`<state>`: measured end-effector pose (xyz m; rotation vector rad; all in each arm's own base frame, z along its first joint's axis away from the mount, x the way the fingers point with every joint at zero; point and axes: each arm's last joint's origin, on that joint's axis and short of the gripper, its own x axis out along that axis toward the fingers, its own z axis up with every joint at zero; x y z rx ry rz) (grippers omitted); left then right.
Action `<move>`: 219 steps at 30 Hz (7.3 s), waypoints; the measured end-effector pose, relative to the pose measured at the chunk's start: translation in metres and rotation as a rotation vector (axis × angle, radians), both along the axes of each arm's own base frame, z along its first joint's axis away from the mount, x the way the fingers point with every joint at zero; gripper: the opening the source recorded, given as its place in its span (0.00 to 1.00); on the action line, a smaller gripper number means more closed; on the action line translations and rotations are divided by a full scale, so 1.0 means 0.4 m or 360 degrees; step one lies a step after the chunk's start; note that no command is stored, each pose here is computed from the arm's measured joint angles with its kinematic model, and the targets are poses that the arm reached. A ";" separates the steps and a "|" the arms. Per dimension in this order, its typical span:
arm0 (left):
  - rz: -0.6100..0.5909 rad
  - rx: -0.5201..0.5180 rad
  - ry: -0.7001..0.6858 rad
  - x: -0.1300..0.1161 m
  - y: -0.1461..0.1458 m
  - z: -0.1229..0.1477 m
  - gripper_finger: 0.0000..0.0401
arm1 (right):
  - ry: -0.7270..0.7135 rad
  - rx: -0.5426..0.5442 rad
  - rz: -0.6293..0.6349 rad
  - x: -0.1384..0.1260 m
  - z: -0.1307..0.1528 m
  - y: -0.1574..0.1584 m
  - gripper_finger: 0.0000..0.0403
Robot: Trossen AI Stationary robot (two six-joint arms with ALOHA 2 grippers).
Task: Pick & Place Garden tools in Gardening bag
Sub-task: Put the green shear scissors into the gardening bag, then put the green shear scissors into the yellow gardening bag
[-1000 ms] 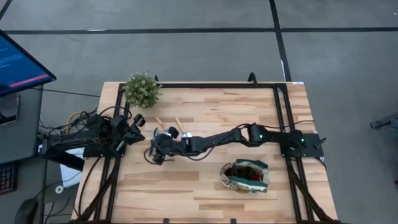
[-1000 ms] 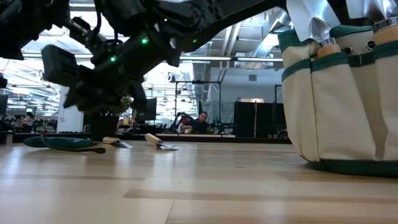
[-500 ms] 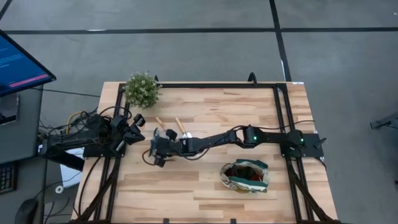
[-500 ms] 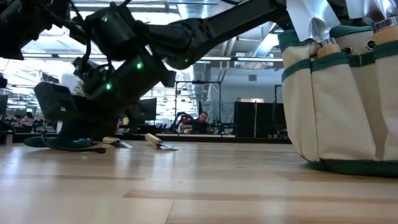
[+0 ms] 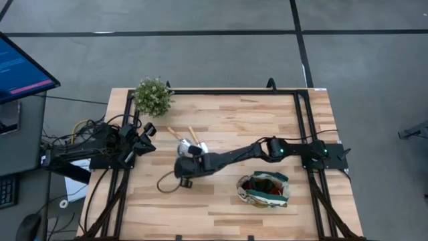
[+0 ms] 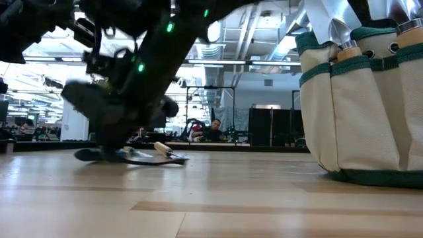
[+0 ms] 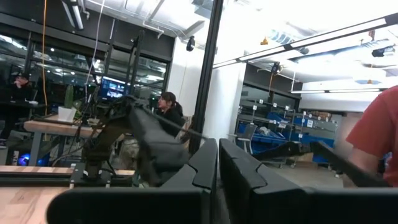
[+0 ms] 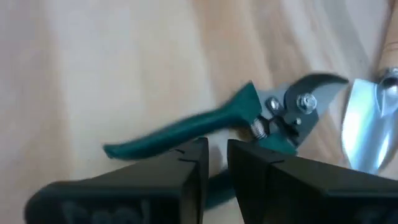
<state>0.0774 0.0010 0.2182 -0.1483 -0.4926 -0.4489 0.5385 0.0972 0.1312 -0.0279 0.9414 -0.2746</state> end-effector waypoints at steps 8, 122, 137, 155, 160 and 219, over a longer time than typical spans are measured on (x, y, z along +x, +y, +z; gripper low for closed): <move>0.0000 0.0000 0.0000 0.000 0.000 0.000 0.04 | -0.0033 0.0165 -0.0230 -0.065 0.173 0.021 0.14; -0.0002 0.0000 0.0001 0.000 0.000 0.000 0.04 | -0.0165 0.0007 0.0838 0.061 0.053 -0.054 0.65; -0.0002 0.0000 0.0001 0.000 0.000 0.000 0.04 | -0.0028 0.0024 0.0815 0.061 -0.020 -0.086 0.64; -0.0004 0.0002 -0.0001 0.000 0.000 0.000 0.04 | 0.0482 0.0179 0.0668 -0.069 0.127 -0.040 0.52; -0.0004 0.0002 0.0000 0.000 0.000 0.000 0.04 | 0.0451 0.0331 0.0140 -0.118 0.230 -0.034 0.53; -0.0002 0.0000 0.0000 0.000 0.000 0.000 0.04 | 0.0633 0.0393 -0.0238 -0.116 0.026 -0.033 0.13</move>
